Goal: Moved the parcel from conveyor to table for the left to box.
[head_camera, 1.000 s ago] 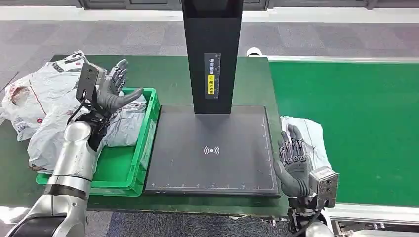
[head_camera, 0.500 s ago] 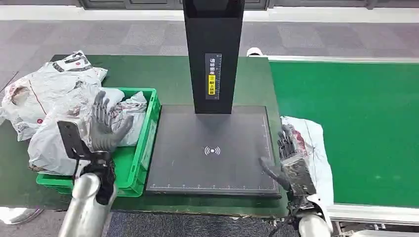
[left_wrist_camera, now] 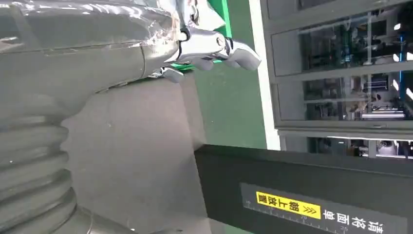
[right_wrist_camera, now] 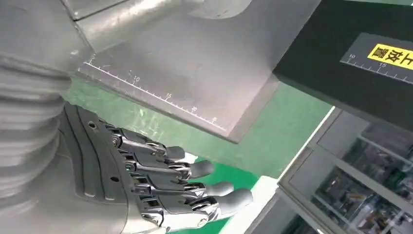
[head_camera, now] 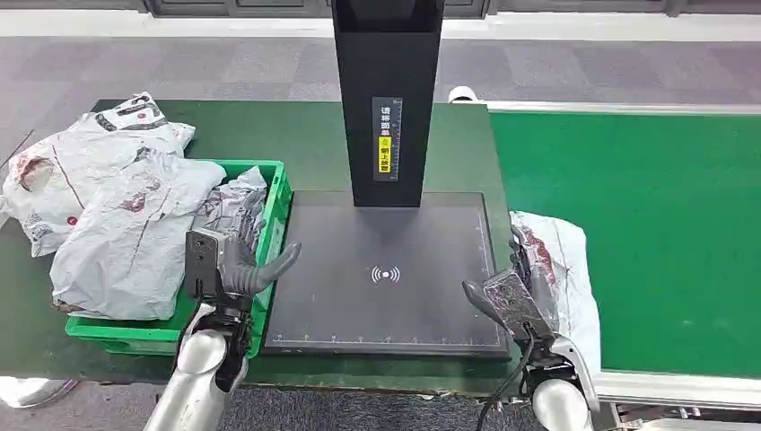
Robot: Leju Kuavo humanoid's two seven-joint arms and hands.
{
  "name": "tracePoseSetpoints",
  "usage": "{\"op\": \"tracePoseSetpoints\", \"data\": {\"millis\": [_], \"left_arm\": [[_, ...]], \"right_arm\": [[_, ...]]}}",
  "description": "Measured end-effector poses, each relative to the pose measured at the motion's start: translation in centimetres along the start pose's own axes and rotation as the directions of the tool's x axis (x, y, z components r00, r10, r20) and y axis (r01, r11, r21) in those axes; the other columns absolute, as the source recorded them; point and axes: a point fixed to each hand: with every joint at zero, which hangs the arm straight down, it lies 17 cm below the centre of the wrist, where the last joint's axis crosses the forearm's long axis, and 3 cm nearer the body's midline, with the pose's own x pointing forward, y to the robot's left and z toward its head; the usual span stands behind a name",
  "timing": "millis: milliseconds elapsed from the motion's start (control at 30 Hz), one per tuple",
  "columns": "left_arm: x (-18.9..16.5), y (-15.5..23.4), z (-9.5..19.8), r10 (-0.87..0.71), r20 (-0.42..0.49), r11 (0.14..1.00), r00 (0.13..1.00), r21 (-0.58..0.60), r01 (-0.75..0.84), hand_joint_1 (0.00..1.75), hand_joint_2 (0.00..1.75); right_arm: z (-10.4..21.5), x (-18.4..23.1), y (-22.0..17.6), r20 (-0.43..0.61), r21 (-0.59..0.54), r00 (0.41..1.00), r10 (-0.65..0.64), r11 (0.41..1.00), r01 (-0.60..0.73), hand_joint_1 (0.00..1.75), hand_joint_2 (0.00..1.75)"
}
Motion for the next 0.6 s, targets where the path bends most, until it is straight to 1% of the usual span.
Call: {"op": "tracePoseSetpoints", "data": {"millis": [67, 167, 200, 267, 300, 367, 433, 500, 567, 600], "left_arm": [[-0.2, -0.1, 0.0, 0.0, -0.005, 1.0, 1.0, -0.002, 0.0, 0.0, 1.75], [-0.4, -0.6, 0.1, 0.003, -0.014, 1.0, 1.0, -0.02, -0.003, 0.0, 1.75], [-0.5, -0.7, 0.1, 0.011, -0.022, 1.0, 1.0, -0.023, -0.012, 0.0, 1.75], [-0.8, -0.8, 0.1, 0.033, -0.04, 0.999, 0.999, -0.021, -0.034, 0.0, 1.75], [-1.0, -0.9, 0.1, 0.044, -0.053, 0.999, 0.998, -0.019, -0.045, 0.0, 1.75], [-1.4, -0.9, 0.2, 0.058, -0.075, 0.998, 0.995, -0.01, -0.059, 0.0, 1.75], [-1.7, -0.9, 0.3, 0.086, -0.093, 0.996, 0.992, -0.003, -0.086, 0.0, 1.75], [-1.9, -0.9, 0.4, 0.108, -0.104, 0.994, 0.989, 0.003, -0.108, 0.0, 1.75], [-2.0, -0.9, 0.4, 0.112, -0.109, 0.994, 0.988, 0.002, -0.113, 0.0, 1.75], [-2.1, -0.9, 0.4, 0.117, -0.115, 0.993, 0.986, 0.002, -0.118, 0.0, 1.75]], "right_arm": [[0.0, -0.1, 0.0, -0.005, 0.001, 1.0, 0.012, 1.0, -0.012, 0.0, 1.75], [-0.1, -1.1, -0.4, -0.034, 0.002, 0.995, 0.093, 0.996, -0.093, 0.0, 1.75], [-0.3, -1.5, -0.7, -0.052, -0.001, 0.99, 0.129, 0.992, -0.129, 0.0, 1.75], [-0.9, -3.1, -1.5, -0.119, 0.001, 0.961, 0.25, 0.968, -0.252, 0.0, 1.75], [-1.2, -4.4, -2.1, -0.177, 0.011, 0.923, 0.342, 0.938, -0.346, 0.0, 1.75], [-2.4, -6.8, -3.5, -0.278, 0.044, 0.809, 0.518, 0.848, -0.528, 0.0, 1.75], [-3.6, -8.5, -4.7, -0.334, 0.09, 0.694, 0.638, 0.755, -0.65, 0.0, 1.75], [-4.9, -10.0, -5.4, -0.358, 0.155, 0.595, 0.719, 0.674, -0.722, 0.0, 1.75], [-5.8, -11.4, -6.1, -0.37, 0.215, 0.519, 0.77, 0.615, -0.759, 0.0, 1.75], [-5.9, -12.6, -6.3, -0.378, 0.261, 0.47, 0.798, 0.579, -0.772, 0.0, 1.75]]}}
